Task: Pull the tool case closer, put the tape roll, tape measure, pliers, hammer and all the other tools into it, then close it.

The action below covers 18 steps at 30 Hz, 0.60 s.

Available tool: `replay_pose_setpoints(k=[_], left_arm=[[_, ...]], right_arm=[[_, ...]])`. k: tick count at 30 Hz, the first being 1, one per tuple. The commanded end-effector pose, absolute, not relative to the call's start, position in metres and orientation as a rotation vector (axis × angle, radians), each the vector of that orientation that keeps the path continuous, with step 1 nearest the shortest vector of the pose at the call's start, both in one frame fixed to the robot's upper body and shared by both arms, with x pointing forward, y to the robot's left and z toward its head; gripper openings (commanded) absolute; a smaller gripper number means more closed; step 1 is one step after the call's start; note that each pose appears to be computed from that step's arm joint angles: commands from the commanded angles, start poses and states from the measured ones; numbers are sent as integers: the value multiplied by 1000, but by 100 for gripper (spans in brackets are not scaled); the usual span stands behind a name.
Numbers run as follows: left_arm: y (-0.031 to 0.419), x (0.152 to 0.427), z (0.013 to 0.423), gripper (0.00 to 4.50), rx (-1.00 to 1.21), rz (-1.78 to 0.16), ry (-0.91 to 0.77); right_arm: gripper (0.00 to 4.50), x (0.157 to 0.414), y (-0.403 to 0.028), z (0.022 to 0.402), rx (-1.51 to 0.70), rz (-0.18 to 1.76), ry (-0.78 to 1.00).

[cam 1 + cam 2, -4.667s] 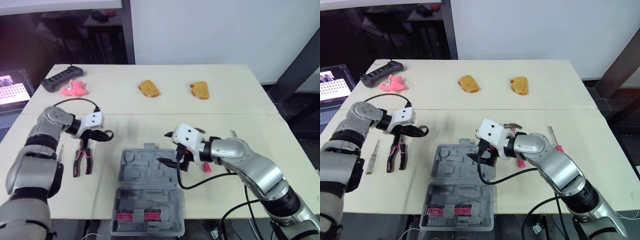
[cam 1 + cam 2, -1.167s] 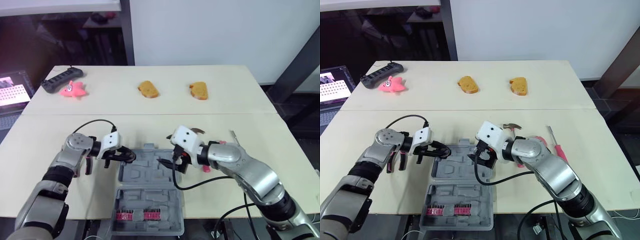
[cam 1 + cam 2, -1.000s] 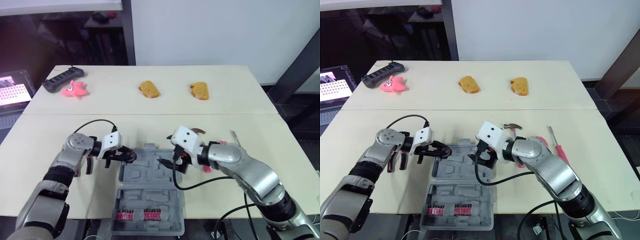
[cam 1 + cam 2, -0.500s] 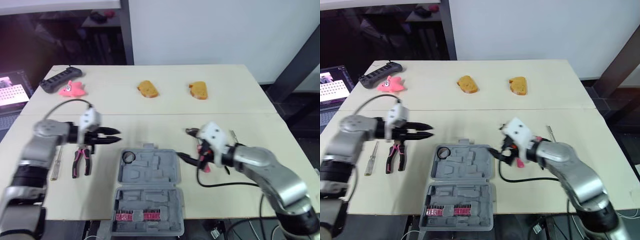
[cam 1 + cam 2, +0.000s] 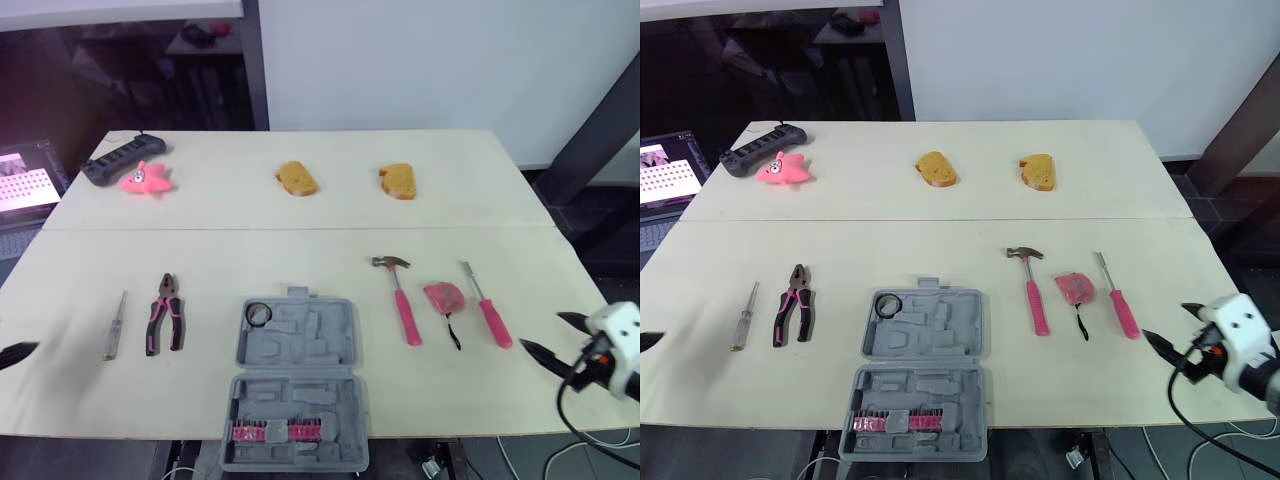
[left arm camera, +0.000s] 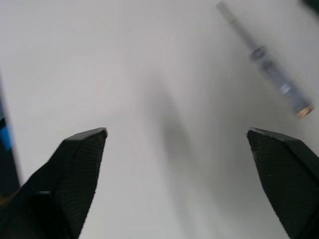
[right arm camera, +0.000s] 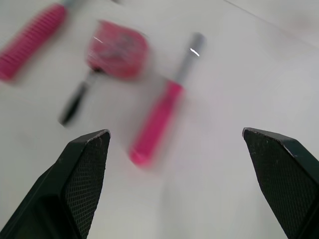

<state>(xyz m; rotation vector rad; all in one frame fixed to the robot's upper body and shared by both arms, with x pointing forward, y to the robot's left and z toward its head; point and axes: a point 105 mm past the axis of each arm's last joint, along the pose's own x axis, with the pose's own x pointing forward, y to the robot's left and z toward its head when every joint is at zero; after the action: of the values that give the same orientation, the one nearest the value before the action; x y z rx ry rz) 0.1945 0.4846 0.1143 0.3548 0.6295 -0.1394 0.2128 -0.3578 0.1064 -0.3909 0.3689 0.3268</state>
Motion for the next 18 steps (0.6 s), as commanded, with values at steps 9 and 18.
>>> replay_pose_setpoints(k=[9,18], left_arm=[[492,180,107,448,331,-63,565],[431,219,92,448,305,-343,452]], right_arm=[[450,204,-374,103,-403,308,350],[450,213,-332,109,-361,344,340]])
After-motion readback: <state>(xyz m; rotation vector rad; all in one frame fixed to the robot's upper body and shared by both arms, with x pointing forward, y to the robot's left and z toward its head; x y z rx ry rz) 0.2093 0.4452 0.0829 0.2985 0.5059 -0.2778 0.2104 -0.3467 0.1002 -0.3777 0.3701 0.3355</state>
